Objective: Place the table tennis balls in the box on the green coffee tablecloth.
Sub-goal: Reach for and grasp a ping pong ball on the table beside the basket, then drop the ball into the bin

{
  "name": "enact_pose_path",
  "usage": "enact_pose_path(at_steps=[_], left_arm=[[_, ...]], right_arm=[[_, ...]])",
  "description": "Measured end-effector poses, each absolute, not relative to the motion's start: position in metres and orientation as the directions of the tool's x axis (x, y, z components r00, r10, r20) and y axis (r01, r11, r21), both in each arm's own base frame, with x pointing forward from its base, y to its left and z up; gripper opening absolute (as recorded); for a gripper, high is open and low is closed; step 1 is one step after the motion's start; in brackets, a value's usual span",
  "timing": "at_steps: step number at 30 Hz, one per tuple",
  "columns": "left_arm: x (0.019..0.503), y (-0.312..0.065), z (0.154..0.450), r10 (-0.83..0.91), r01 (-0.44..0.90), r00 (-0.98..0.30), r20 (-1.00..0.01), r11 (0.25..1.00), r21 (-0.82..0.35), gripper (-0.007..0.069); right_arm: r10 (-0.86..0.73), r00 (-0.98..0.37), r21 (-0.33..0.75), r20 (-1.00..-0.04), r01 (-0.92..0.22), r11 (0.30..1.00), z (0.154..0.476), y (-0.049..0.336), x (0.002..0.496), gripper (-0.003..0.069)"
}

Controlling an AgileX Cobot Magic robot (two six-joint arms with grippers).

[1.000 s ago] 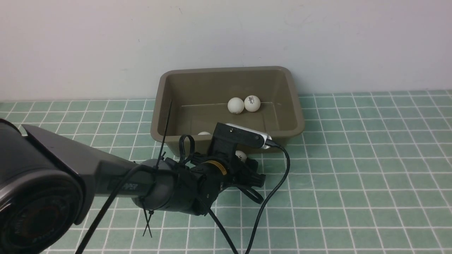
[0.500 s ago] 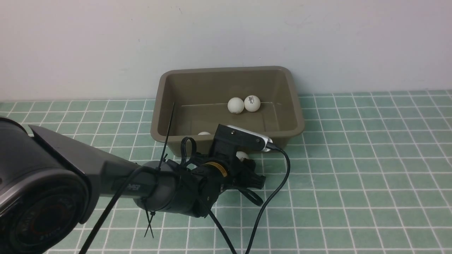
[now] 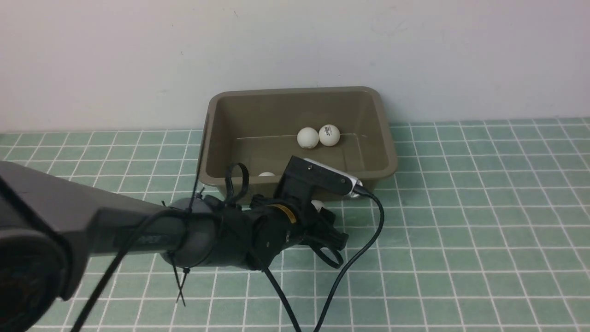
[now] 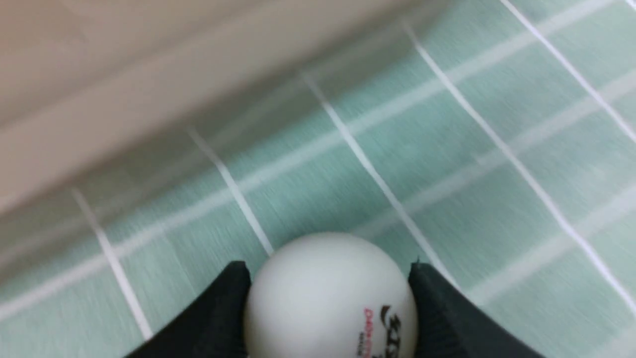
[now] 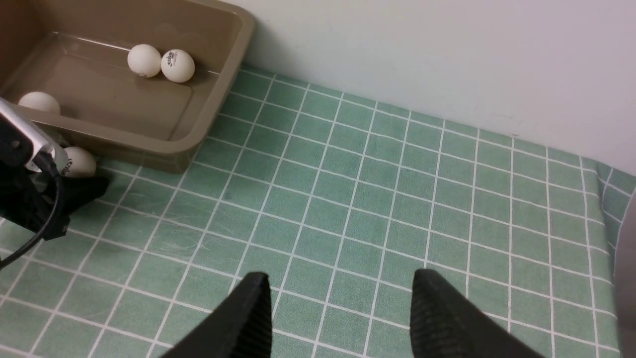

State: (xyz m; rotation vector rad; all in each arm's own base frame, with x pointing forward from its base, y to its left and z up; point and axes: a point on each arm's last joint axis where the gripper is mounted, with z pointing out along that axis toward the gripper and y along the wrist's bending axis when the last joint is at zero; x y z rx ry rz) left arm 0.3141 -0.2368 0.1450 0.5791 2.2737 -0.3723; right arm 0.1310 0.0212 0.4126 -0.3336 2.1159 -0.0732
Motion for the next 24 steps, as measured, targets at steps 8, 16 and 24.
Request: enact_pose_path(at_steps=[8,16,24], left_arm=[[0.286,-0.239,0.207,0.318,0.583,-0.593,-0.740,0.803,-0.122,0.0352],[0.313,-0.217,0.238,0.245,0.541,-0.353,-0.903,0.841,0.017,0.0352],[0.360,-0.164,0.204,0.363,0.446,-0.322,-0.874,0.873,0.199,0.0352]], right_arm=[[-0.261,-0.505,-0.179,-0.822,-0.206,0.962,0.413,0.021,0.131,0.0356],[-0.255,-0.507,-0.174,-0.823,-0.203,0.964,0.413,0.021,0.131,0.0356],[-0.253,-0.508,-0.172,-0.823,-0.202,0.964,0.413,0.021,0.131,0.0356]])
